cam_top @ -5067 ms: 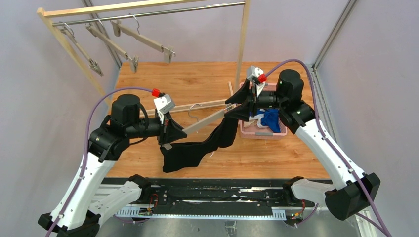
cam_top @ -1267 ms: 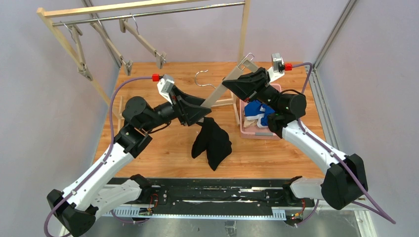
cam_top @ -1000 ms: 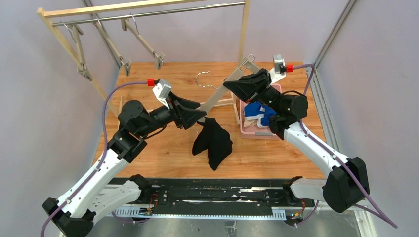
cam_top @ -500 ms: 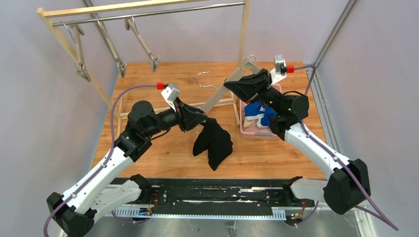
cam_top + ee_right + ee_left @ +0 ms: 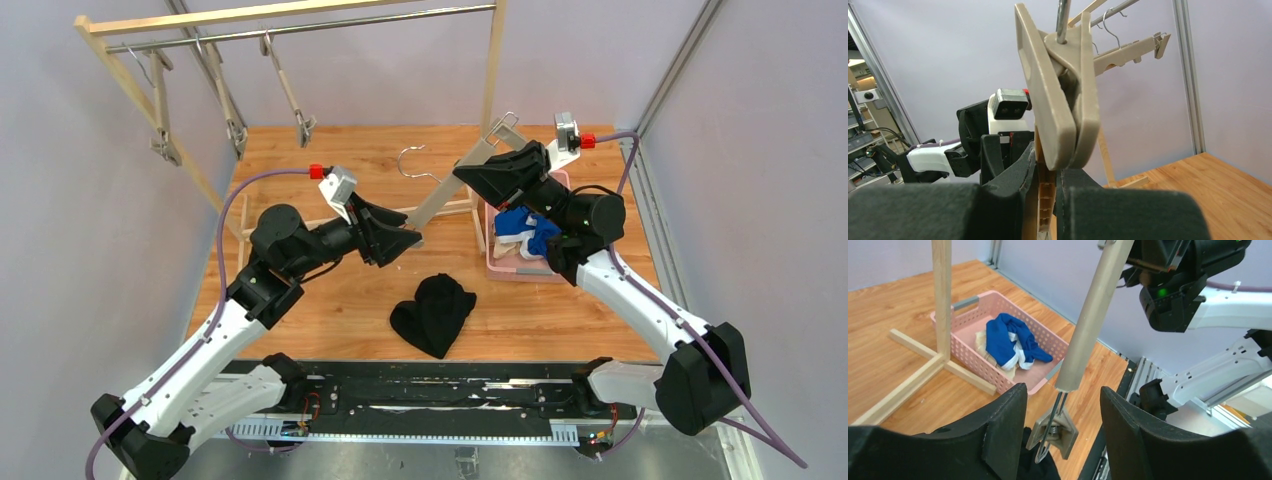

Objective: Remove the underwear clipped to the hanger

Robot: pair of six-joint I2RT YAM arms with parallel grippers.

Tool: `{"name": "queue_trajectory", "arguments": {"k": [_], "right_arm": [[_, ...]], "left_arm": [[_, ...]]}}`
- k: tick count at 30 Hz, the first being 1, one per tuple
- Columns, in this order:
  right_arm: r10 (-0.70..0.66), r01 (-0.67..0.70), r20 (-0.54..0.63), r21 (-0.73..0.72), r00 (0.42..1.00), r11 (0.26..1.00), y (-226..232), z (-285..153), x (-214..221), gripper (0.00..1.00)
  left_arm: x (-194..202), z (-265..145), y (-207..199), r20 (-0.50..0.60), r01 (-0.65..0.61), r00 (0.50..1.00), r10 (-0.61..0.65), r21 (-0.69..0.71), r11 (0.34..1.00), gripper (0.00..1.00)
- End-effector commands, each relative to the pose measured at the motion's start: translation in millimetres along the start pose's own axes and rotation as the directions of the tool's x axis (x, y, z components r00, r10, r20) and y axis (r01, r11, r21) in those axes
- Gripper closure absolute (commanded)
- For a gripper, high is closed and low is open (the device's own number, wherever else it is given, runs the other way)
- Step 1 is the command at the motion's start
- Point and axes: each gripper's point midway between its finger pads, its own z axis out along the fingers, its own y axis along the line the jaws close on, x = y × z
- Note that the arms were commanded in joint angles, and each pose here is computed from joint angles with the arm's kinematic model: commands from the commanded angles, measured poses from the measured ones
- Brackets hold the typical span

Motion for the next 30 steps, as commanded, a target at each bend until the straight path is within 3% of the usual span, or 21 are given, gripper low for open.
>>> {"name": "queue_trajectory", "arguments": {"k": [1,6,12,16,19,22,23,25,27,30], "right_arm": [[-0.04,0.041,0.03,-0.048,0.999,0.998,18,0,-11,1.0],[-0.043,0.045,0.031,-0.05,0.999,0.998,20,0,-12,0.99],[-0.044,0.046,0.034,-0.051,0.998,0.998,20,0,-13,0.99],[-0.039,0.041,0.04,-0.056,0.998,0.998,21,1,-14,0.99],[-0.035,0.037,0.038,-0.055,0.999,0.998,20,0,-13,0.99],[-0.031,0.032,0.032,-0.041,0.999,0.999,18,-1,-10,1.0],[-0.031,0.032,0.026,-0.035,0.999,0.999,16,-2,-8,0.91],[-0.029,0.029,0.014,-0.011,0.999,1.0,11,-4,-4,0.53],[-0.031,0.031,0.012,0.011,0.999,0.999,8,-7,-1,0.27],[-0.035,0.035,0.001,0.046,0.999,0.998,2,-13,5,0.24]], "left_arm": [[-41,3,-18,0.102,-0.062,0.993,0.056,0.053,0.997,0.39],[-45,12,-20,0.1,-0.059,0.994,0.051,0.077,0.995,0.42],[-42,20,-21,0.078,-0.046,0.996,0.038,0.104,0.994,0.53],[-37,24,-22,0.065,-0.04,0.997,0.032,0.122,0.992,0.7],[-38,25,-23,0.067,-0.041,0.997,0.033,0.131,0.99,0.98],[-43,24,-28,0.082,-0.049,0.996,0.037,0.15,0.987,1.0],[-46,23,-30,0.089,-0.049,0.995,0.036,0.151,0.987,1.0],[-54,19,-33,0.112,-0.053,0.993,0.037,0.147,0.988,1.0],[-60,14,-35,0.128,-0.058,0.991,0.041,0.136,0.989,1.0],[-64,6,-31,0.121,-0.065,0.991,0.055,0.084,0.994,1.0]]}}
